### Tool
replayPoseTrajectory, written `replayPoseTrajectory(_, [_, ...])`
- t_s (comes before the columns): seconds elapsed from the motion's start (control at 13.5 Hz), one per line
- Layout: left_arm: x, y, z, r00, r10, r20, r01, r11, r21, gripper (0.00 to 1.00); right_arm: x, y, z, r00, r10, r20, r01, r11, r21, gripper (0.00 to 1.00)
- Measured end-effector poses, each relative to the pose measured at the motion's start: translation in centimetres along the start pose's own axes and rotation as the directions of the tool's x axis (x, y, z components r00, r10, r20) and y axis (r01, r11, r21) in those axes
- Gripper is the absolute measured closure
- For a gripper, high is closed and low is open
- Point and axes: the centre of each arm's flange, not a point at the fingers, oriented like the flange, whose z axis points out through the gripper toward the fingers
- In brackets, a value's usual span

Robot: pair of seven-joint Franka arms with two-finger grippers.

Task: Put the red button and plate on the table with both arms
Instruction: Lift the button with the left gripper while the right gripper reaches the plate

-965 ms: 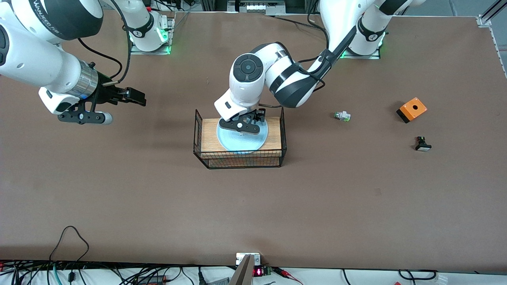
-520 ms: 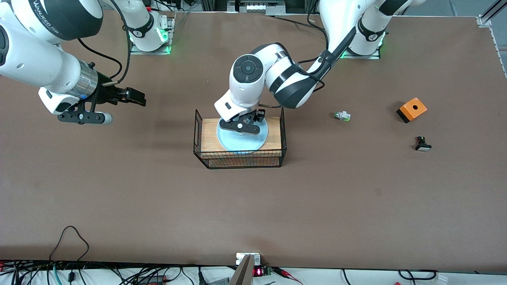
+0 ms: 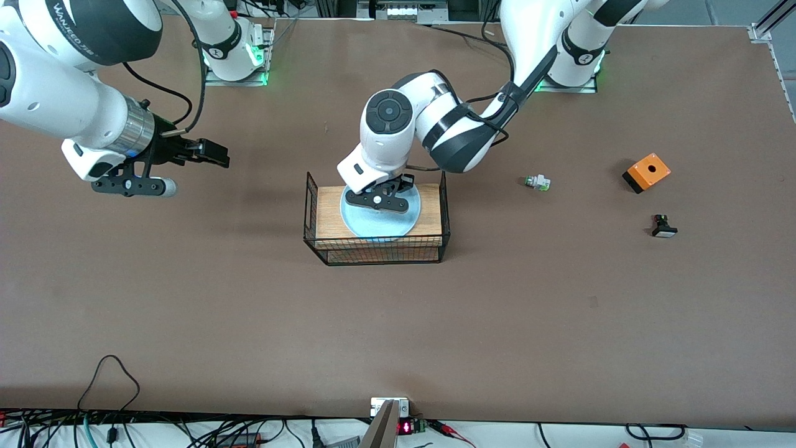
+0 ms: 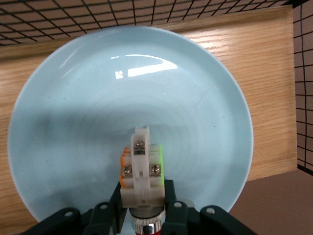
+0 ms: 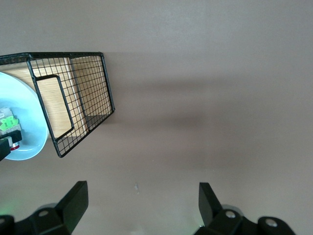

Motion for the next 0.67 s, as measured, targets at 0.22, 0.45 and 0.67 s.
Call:
replayPoseTrajectory(0.22, [0.3,0.2,-1.4,1.0,-0.012,-0.02,0.012,1.0,-0.016,0.66,-0.2,-0.9,0.1,1.0,0.001,0.0,-0.001,1.0,-0.001,0.0])
replayPoseTrajectory(0.45, [0.7,-0.1,-6.0,0.999,-0.021,-0.046,0.02,0.999,-0.024,0.66,-0.6,-3.1,0.2,0.997,0.075,-0.004,-0.075,0.997,0.037,0.0])
replayPoseTrajectory(0.67, [0.2,-1.2,-11.6,0.999,-0.033,-0.036,0.033,0.999,0.008,0.66,-1.0,-4.6,0.2,0.99,0.141,-0.005,-0.141,0.988,0.066,0.0])
